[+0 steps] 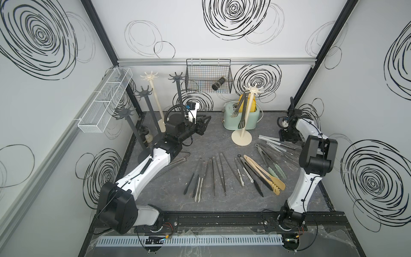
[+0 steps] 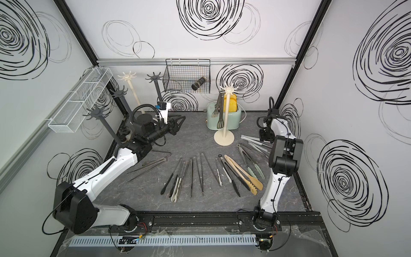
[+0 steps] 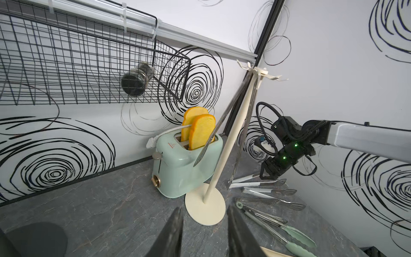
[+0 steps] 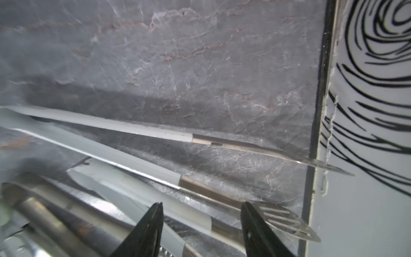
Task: Hang food tongs on kitchen utensil racks
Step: Pick up the food tongs from the center of the board.
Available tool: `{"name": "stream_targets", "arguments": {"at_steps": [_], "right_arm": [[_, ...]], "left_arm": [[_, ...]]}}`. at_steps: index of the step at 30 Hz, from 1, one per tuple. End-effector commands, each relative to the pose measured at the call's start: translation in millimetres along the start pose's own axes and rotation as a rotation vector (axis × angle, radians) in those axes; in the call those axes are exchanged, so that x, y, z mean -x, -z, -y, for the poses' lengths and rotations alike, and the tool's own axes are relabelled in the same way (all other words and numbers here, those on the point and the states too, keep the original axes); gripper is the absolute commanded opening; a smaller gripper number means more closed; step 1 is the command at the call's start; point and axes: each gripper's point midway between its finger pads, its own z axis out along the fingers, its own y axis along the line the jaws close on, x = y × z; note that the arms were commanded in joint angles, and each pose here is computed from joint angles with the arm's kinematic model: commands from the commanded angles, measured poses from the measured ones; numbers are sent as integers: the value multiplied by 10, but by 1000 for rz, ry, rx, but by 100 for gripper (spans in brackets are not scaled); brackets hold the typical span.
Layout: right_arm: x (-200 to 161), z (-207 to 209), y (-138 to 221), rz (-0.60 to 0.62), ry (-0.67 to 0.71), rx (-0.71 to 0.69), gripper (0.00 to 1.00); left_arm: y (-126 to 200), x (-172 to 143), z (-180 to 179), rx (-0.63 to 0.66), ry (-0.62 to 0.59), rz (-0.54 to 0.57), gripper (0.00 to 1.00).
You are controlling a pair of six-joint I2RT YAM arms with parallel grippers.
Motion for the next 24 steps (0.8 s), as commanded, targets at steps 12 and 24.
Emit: {"name": "stream_targets", "arguments": {"at_steps": [12, 24], "right_arm": [[254, -72, -116, 8, 621, -53, 57], [448, -184, -311, 35, 802, 12, 49]], "left_arm": [[-63, 185, -46, -71, -31, 49, 34], [-156, 112, -58, -105, -46, 37, 32]]}}
